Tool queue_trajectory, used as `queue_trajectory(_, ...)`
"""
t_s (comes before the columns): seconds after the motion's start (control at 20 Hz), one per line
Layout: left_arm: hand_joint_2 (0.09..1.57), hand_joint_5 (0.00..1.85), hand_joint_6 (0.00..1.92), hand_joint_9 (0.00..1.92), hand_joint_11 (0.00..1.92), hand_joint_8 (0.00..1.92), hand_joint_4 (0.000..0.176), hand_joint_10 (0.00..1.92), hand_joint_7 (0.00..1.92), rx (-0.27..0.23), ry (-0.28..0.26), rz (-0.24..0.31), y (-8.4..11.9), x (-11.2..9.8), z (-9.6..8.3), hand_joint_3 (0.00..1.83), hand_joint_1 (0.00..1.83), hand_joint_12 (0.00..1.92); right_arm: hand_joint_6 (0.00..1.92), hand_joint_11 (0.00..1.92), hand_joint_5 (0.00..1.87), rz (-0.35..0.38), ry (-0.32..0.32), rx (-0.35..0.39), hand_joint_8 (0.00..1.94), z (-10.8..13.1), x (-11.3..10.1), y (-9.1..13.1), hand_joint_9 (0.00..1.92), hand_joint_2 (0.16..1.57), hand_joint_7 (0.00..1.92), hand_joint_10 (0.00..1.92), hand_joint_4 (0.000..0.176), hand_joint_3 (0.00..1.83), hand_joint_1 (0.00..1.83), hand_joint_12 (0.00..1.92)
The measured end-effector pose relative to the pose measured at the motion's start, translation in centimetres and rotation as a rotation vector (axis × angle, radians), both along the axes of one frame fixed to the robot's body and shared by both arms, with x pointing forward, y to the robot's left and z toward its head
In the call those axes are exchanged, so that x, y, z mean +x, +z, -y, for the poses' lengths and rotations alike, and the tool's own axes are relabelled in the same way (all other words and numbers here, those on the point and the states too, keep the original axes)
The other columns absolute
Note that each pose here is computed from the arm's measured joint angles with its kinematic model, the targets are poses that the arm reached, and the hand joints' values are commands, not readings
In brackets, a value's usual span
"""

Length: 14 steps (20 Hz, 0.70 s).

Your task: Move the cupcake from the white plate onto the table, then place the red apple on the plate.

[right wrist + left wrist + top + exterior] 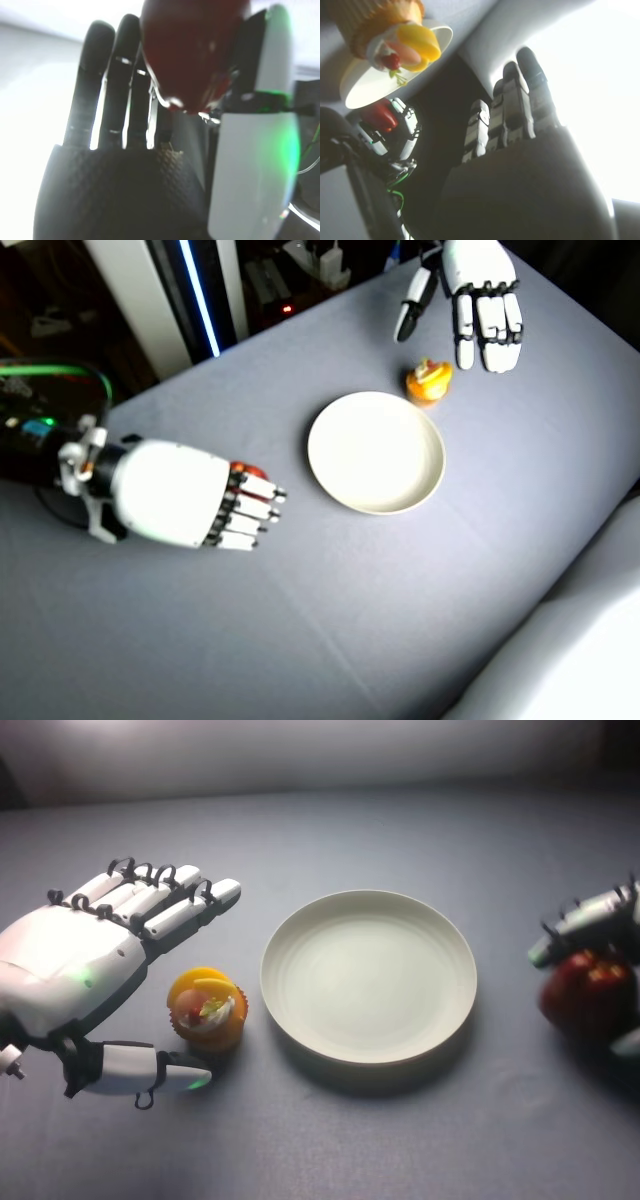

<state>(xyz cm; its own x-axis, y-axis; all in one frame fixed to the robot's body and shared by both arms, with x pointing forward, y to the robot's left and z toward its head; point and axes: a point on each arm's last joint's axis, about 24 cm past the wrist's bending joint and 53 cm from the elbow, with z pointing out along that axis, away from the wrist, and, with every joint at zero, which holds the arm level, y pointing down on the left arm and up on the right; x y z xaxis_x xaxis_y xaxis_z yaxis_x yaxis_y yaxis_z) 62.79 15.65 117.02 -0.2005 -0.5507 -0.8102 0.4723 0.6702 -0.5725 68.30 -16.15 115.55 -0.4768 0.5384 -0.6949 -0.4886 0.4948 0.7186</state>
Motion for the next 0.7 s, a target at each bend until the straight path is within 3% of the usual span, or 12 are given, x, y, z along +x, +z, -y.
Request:
queue_trajectory(0.05,0.83,0.0,0.0,0.11,0.0,0.0,0.176,0.0,0.07,-0.008,0.001,0.008,0.3,-0.1,-0.1,0.0,0.77,0.65,0.74,0.84,1.09,0.049,0.016,0.054,1.54,-1.1,0.4,2.1,0.81,1.08,0.85,1.79,0.0,0.0,1.2,1.89)
queue_trajectory(0.1,0.83,0.0,0.0,0.11,0.0,0.0,0.176,0.0,0.08,-0.01,0.002,0.014,0.4,-0.1,-0.1,0.0,0.78,0.66,0.66,0.9,1.09,0.083,0.034,0.084,1.18,-2.2,0.7,3.4,0.96,1.08,1.01,1.31,0.0,0.0,1.25,1.56)
queue_trajectory(0.15,0.82,0.0,0.0,0.08,0.0,0.0,0.176,0.0,0.06,-0.011,0.006,0.016,0.5,-0.2,-0.4,0.0,0.82,0.57,0.54,0.78,1.17,0.106,0.054,0.104,0.98,-3.4,0.9,4.2,0.97,1.05,1.09,0.97,0.0,0.0,1.26,1.39)
queue_trajectory(0.25,0.81,0.0,0.0,0.06,0.0,0.0,0.176,0.0,0.03,-0.025,0.007,0.012,0.5,-0.2,-0.6,0.0,0.84,0.44,0.72,0.64,1.13,0.13,0.125,0.136,0.78,-7.2,1.0,4.9,1.01,1.05,1.13,0.65,0.023,0.0,1.25,1.29)
queue_trajectory(0.3,0.81,0.0,0.0,0.06,0.0,0.0,0.176,0.0,0.01,-0.03,0.004,0.01,0.5,-0.3,-0.5,0.0,0.86,0.46,0.7,0.81,1.12,0.121,0.151,0.127,0.62,-8.8,1.0,4.4,1.03,1.05,1.18,0.94,0.0,0.0,1.37,1.15)
queue_trajectory(0.4,0.81,0.0,0.0,0.08,0.0,0.0,0.176,0.0,0.0,-0.031,-0.01,0.017,0.7,-0.6,0.0,0.0,0.82,0.57,0.55,0.88,1.17,0.091,0.196,0.085,0.56,-12.1,1.3,2.8,1.05,1.03,1.19,1.03,0.0,0.0,1.39,1.12)
queue_trajectory(0.45,0.81,0.0,0.0,0.05,0.0,0.0,0.176,0.0,0.0,-0.03,-0.02,0.026,0.9,-0.8,0.2,0.0,0.83,0.59,0.13,0.8,1.32,0.064,0.207,0.06,1.2,-13.5,1.5,1.4,1.01,1.08,0.98,0.92,0.0,0.0,1.28,1.37)
queue_trajectory(0.5,0.8,0.0,0.0,0.05,0.0,0.0,0.176,0.0,0.0,-0.032,-0.021,0.03,1.0,-0.8,0.2,0.0,0.84,0.59,0.07,0.84,1.32,0.051,0.21,0.036,1.33,-13.9,1.6,0.6,0.97,1.1,0.92,1.34,0.0,0.0,1.28,1.71)
queue_trajectory(0.55,0.8,0.0,0.0,0.04,0.0,0.0,0.176,0.0,0.0,-0.035,-0.015,0.027,0.9,-0.7,0.0,0.0,0.84,0.58,0.05,0.79,1.33,0.029,0.203,0.0,1.28,-14.3,1.8,-0.6,0.94,1.08,0.96,1.29,0.0,0.0,1.28,1.65)
queue_trajectory(0.6,0.81,0.0,0.0,0.04,0.0,0.0,0.176,0.0,0.0,-0.037,-0.011,0.026,0.9,-0.7,0.0,0.0,0.84,0.59,0.16,0.59,1.38,0.022,0.2,0.003,0.75,-14.3,1.9,-0.7,0.81,1.0,0.93,1.02,0.0,0.01,1.22,1.48)
queue_trajectory(0.65,0.8,0.0,0.0,0.06,0.0,0.0,0.176,0.01,0.0,-0.038,-0.012,0.026,0.9,-0.7,0.0,0.0,0.83,0.61,0.03,0.14,0.88,0.025,0.195,-0.007,0.28,-14.2,2.2,-0.8,0.53,0.97,0.7,0.53,0.0,0.0,1.03,1.28)
queue_trajectory(0.7,0.81,0.0,0.0,0.04,0.0,0.0,0.176,0.01,0.0,-0.038,-0.015,0.025,0.9,-0.7,0.1,0.0,0.83,0.55,0.01,0.03,0.63,0.022,0.191,-0.011,0.07,-14.1,2.3,-0.9,0.41,0.95,0.52,0.22,0.008,0.0,0.94,1.08)
